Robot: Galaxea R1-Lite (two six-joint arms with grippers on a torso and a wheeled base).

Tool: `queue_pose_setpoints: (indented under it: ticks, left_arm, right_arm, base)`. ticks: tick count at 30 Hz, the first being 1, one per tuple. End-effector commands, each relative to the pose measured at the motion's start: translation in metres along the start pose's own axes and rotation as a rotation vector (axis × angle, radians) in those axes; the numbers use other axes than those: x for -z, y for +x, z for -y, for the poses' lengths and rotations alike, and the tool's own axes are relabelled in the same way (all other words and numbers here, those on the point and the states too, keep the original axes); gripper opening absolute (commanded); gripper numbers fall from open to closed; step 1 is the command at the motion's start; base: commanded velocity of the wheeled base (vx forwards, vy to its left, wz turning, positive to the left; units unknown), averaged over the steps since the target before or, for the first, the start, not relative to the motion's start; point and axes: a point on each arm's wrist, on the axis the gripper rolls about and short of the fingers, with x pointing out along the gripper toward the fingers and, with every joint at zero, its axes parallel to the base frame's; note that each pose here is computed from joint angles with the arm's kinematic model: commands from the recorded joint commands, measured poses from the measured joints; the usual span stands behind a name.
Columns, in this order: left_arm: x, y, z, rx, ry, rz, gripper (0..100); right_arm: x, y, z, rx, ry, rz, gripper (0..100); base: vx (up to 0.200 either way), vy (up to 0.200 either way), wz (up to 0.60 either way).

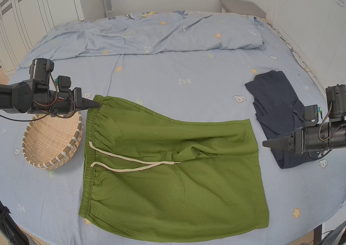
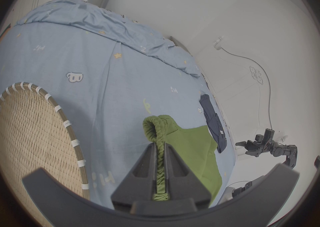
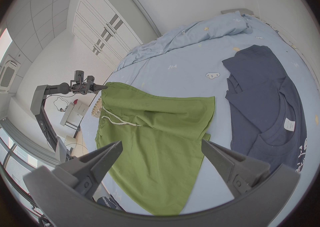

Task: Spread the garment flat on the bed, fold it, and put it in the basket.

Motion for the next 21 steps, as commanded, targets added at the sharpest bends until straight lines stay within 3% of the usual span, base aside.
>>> queue_pose_setpoints:
  ticks: [1, 4, 14, 21]
  left_arm:
    - [0.004, 0.005, -0.003, 0.0, -0.008, -0.018, 0]
    - [0.007, 0.01, -0.004, 0.004, -0.01, -0.032, 0]
    - [0.008, 0.015, -0.006, -0.006, -0.009, -0.04, 0]
    - [0.009, 0.016, -0.01, -0.014, -0.017, -0.044, 0]
  right_arm:
    - [-0.004, 0.004, 0.005, 0.006, 0.011, 0.004, 100]
    - [-0.01, 0.006, 0.008, 0.007, 0.009, 0.018, 100]
    - [-0.083, 0.078, 0.085, 0.06, 0.05, 0.055, 100]
    - [-0.079, 0.124, 0.116, 0.06, 0.087, -0.012, 100]
  base:
    - [0.0, 0.0, 0.0]
    - [0.0, 0.0, 0.0]
    - [0.0, 0.0, 0.0]
    - [0.0, 0.0, 0.0]
